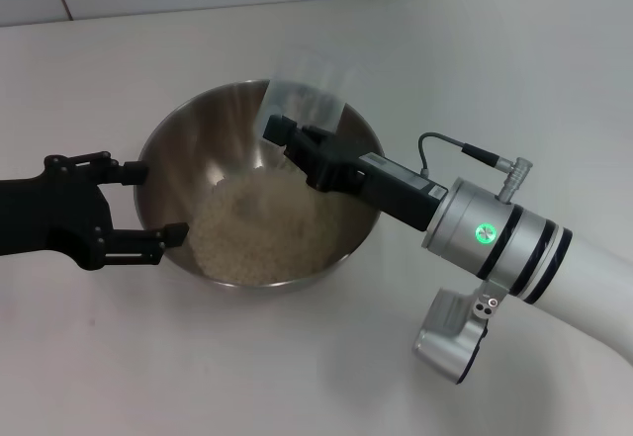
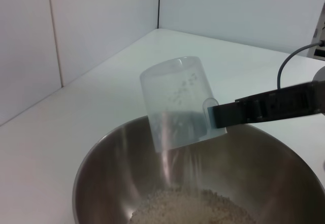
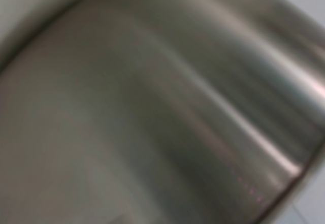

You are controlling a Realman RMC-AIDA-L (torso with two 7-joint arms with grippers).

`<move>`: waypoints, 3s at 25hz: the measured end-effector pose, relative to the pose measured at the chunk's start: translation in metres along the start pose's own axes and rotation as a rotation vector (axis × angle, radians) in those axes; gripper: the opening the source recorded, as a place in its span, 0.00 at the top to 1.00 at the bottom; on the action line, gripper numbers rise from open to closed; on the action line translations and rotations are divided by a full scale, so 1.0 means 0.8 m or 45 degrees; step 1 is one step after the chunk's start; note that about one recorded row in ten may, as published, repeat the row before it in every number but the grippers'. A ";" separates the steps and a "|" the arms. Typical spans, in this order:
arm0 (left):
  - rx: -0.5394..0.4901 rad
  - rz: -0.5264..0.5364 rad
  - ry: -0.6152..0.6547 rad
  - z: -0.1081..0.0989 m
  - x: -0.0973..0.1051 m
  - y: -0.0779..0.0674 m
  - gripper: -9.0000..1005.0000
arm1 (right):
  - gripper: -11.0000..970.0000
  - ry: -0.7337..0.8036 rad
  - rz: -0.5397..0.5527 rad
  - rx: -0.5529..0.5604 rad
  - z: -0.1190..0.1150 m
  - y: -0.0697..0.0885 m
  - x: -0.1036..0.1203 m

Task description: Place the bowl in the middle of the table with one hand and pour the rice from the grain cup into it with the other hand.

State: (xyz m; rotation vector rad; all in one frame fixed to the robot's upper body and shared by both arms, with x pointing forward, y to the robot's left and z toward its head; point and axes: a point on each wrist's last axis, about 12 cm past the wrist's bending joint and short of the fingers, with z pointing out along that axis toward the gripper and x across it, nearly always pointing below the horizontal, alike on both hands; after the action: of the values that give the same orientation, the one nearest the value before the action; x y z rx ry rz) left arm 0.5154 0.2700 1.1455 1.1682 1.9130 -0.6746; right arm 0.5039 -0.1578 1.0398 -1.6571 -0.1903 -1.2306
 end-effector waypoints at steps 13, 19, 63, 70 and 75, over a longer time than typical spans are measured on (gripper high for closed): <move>0.002 -0.004 0.002 0.000 0.001 0.000 0.14 | 0.91 0.513 1.142 0.302 0.004 -0.044 0.030; 0.003 -0.007 0.002 0.001 0.001 0.000 0.14 | 0.91 0.759 2.065 0.621 -0.025 -0.023 0.053; 0.018 0.002 0.002 0.005 -0.003 0.002 0.14 | 0.54 1.124 3.021 0.259 -0.129 0.082 0.001; 0.021 0.005 0.001 0.006 -0.002 0.001 0.14 | 0.20 1.138 2.957 1.045 -0.222 0.068 0.055; 0.021 0.007 0.000 0.006 -0.002 0.001 0.14 | 0.18 0.323 3.102 0.701 -0.205 0.070 0.130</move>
State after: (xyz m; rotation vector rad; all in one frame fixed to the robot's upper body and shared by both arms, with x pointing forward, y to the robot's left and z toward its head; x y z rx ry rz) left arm 0.5185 0.2660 1.1444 1.1836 1.9069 -0.6879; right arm 0.4855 -0.3547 1.0802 -0.2833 1.1941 0.5658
